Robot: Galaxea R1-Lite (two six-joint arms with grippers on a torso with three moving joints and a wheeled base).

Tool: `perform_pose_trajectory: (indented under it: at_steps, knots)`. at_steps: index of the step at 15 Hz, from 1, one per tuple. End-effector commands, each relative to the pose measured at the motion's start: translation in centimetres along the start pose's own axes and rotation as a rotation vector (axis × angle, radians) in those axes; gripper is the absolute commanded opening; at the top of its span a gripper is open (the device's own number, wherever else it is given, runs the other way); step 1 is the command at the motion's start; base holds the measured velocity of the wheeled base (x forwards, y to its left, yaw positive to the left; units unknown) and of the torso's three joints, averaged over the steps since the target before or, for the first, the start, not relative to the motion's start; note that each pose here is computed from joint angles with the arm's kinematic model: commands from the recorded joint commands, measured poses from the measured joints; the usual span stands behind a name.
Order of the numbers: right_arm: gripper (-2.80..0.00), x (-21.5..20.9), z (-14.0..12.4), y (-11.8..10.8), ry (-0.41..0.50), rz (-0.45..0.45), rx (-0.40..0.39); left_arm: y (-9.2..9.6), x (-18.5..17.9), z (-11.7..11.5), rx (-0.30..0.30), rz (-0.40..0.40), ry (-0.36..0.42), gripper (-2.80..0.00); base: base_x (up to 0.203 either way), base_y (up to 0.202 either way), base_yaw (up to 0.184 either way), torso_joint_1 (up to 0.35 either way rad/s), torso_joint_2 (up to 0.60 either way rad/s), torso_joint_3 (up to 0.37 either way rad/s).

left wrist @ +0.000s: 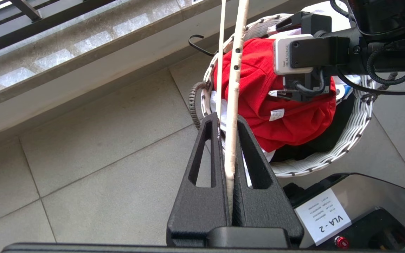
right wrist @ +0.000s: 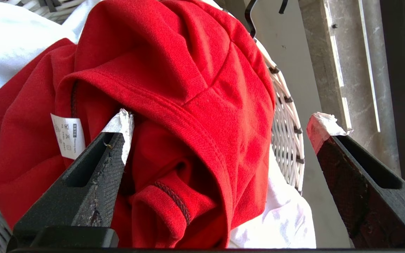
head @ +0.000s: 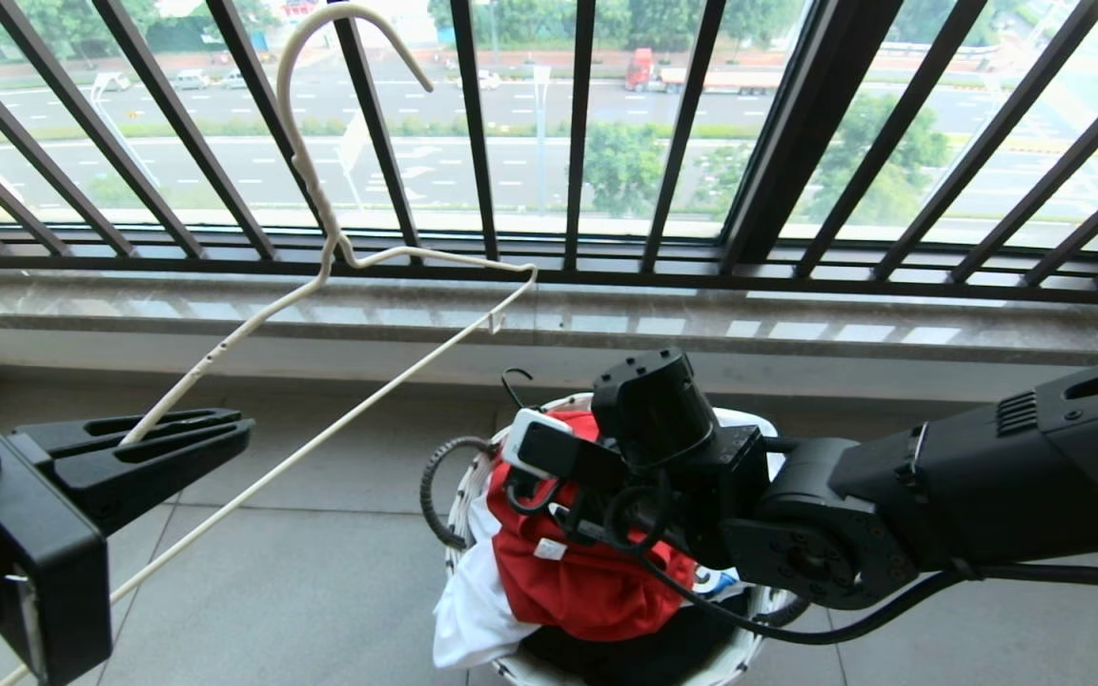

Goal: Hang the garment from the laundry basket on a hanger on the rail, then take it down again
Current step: Pick up clothes from the basket

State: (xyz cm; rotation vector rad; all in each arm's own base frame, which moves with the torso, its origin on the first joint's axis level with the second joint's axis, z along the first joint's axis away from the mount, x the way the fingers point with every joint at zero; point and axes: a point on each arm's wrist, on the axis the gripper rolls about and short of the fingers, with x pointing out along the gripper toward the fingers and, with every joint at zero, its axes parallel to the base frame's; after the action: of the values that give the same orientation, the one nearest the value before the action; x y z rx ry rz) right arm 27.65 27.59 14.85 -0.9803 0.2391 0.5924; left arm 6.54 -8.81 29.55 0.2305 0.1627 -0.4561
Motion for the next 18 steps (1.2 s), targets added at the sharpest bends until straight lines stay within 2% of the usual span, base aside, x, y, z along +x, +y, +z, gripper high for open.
perform_pose_trajectory:
  at_steps: [1,8,14,18]
  knots:
    - [0.0,1.2,0.2,0.5,0.004,0.001,-0.008,0.0,0.0,0.0,-0.001,0.003,-0.001,-2.8,0.0,0.0,0.0,0.0,0.0,0.0]
    - [0.0,2.6,-0.1,1.3,0.034,0.002,-0.03,0.1,-0.1,0.0,-0.002,0.003,-0.004,-2.8,0.0,0.0,0.0,0.0,0.0,0.0]
    - [0.0,4.0,1.6,-0.4,-0.003,-0.071,0.004,0.2,-0.2,0.1,-0.005,0.006,-0.007,-2.8,0.0,0.0,0.0,0.0,0.0,0.0]
    - [0.0,3.1,2.5,-1.8,-0.029,-0.115,0.022,0.2,-0.2,0.1,-0.005,0.004,-0.007,-2.8,0.0,0.0,0.0,0.0,0.0,0.0]
